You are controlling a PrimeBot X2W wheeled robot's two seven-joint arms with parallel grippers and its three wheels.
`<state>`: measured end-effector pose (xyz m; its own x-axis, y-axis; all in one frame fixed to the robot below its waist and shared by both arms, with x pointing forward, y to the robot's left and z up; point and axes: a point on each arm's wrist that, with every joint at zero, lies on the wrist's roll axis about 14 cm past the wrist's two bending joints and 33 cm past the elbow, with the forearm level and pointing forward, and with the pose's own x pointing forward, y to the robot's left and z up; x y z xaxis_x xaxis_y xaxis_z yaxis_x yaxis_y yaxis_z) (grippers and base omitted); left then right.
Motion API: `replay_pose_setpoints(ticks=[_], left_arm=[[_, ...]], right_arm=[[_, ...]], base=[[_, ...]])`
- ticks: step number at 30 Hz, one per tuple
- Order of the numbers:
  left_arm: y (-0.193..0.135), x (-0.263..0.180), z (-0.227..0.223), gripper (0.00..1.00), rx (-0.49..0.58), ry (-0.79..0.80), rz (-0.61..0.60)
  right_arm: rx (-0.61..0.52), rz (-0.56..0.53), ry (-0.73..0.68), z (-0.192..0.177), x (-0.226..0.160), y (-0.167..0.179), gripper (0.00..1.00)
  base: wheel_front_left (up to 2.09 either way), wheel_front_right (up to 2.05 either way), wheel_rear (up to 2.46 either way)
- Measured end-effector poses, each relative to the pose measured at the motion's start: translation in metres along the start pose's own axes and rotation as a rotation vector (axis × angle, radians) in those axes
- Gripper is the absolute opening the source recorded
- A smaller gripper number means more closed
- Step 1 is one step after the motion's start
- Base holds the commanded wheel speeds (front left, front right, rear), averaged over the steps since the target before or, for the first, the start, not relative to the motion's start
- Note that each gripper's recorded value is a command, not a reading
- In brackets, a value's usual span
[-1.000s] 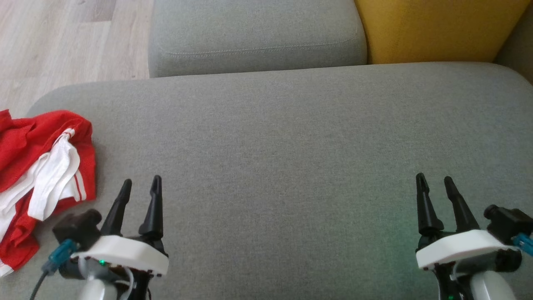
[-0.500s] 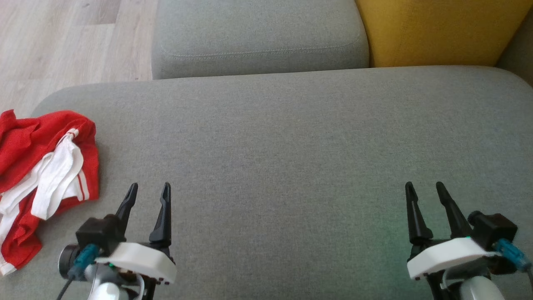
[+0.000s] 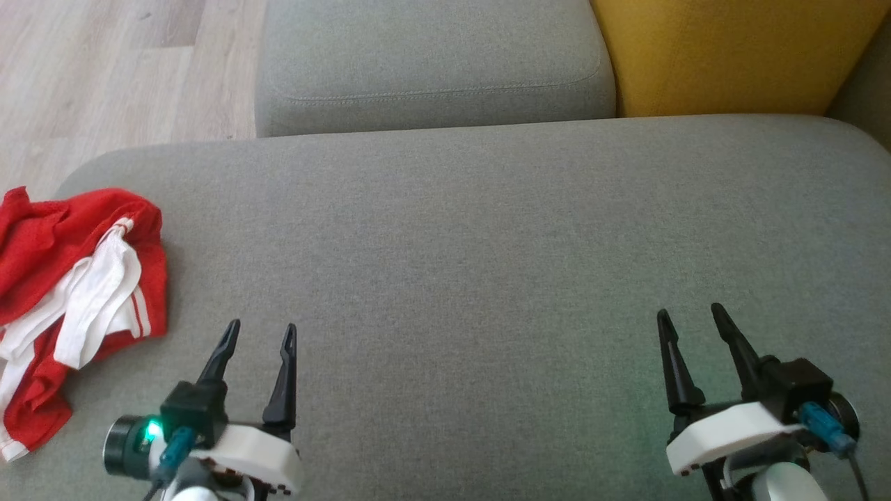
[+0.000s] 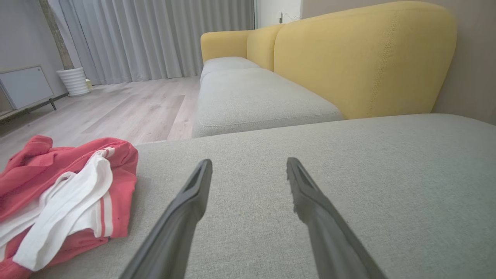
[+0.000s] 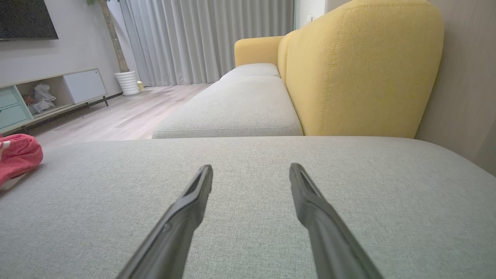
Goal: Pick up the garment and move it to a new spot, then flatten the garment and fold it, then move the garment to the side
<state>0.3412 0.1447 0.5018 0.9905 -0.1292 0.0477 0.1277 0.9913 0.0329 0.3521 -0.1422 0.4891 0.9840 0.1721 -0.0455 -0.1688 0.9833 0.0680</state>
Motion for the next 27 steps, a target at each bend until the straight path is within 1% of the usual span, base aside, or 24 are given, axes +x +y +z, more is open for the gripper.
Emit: replay_pose_setpoints(ticks=[6, 8, 16, 27], left_arm=[[-0.002, -0.001, -0.001, 1.0, 0.044, -0.008, -0.01], [-0.001, -0.002, -0.003, 1.0, 0.054, -0.002, -0.011], [0.0, -0.005, -0.014, 1.0, 0.021, 0.032, 0.001], [0.004, -0.007, -0.019, 1.0, 0.011, 0.048, 0.016]], right_arm=[[-0.049, 0.008, -0.005, 0.0, -0.001, 0.002, 1.0], [-0.047, 0.007, 0.003, -0.002, -0.003, 0.002, 1.0], [0.005, -0.002, 0.008, -0.006, -0.005, 0.0, 1.0], [0.017, -0.002, 0.016, -0.009, -0.005, 0.001, 1.0]], base=[[0.0, 0.0, 0.0], [0.0, 0.0, 0.0], [0.0, 0.0, 0.0], [0.0, 0.0, 0.0]])
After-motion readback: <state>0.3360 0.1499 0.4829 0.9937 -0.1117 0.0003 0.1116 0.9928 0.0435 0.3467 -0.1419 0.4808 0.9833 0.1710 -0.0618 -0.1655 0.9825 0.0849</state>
